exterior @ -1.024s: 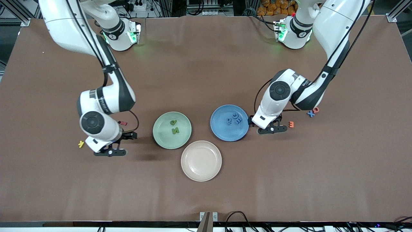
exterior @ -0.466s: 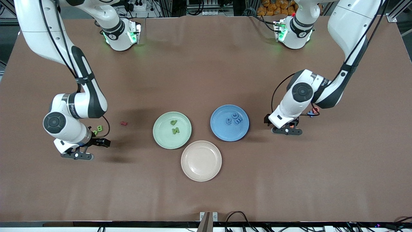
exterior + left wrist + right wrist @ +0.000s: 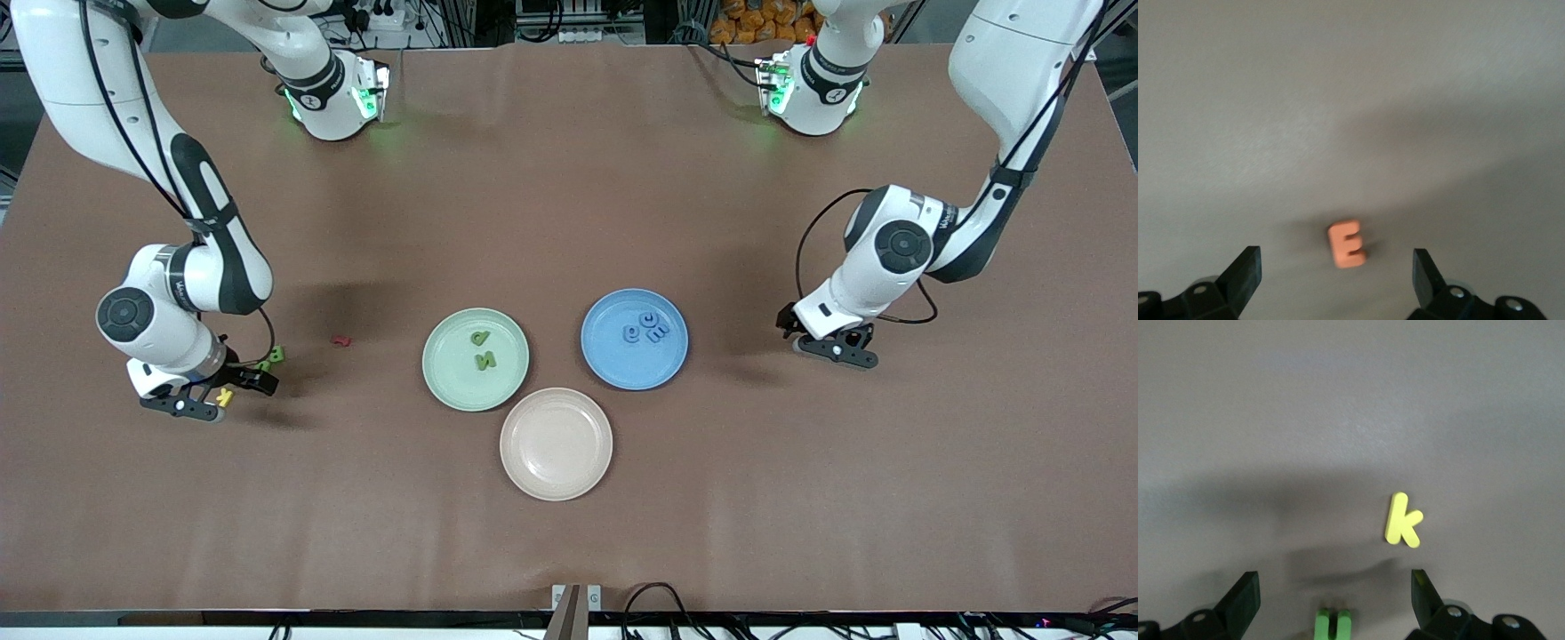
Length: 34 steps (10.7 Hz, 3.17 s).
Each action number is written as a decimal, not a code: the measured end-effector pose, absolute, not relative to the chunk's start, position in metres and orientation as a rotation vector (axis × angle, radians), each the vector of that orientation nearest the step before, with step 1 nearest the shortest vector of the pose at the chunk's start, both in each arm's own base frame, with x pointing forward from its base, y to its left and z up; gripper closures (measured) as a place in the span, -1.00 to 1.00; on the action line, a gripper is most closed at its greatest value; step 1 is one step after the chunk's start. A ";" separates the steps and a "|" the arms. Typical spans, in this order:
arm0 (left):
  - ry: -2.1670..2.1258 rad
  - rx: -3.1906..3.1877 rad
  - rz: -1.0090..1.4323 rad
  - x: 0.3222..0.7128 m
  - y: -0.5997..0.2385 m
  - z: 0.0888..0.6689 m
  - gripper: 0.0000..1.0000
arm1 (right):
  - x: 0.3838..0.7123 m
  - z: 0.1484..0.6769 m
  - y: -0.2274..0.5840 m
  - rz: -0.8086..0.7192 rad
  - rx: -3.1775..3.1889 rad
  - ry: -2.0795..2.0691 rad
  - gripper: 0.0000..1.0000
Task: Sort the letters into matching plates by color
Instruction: 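Move both grippers back over the remaining letters beside each arm, then lower the left gripper toward the blue X while the right gripper reaches green letters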
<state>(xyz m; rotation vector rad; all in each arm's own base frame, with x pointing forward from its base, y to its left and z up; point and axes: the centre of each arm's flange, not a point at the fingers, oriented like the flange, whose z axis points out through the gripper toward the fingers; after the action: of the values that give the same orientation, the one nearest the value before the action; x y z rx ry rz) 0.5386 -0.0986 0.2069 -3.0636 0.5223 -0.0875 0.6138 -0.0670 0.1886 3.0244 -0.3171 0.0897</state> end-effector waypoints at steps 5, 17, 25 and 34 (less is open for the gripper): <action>0.681 -2.995 -0.034 0.524 -0.078 0.193 -1.00 | 0.599 0.182 -0.079 0.047 3.022 -0.356 -1.00; 0.871 -2.903 0.039 0.503 -0.039 0.180 -1.00 | 0.578 0.164 -0.084 -0.029 3.057 -0.522 -1.00; 1.159 -2.802 0.062 0.504 -0.012 0.181 -1.00 | 0.573 0.166 -0.082 -0.025 3.061 -0.522 -0.88; 1.213 -2.804 0.106 0.496 0.018 0.170 -1.00 | 0.575 0.174 -0.078 0.013 3.068 -0.523 0.14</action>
<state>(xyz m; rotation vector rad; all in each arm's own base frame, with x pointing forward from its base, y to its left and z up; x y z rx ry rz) 0.4963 0.0181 0.1698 -2.8044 1.2128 0.1061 0.5746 -0.0784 0.1744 3.0685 -0.5231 0.0130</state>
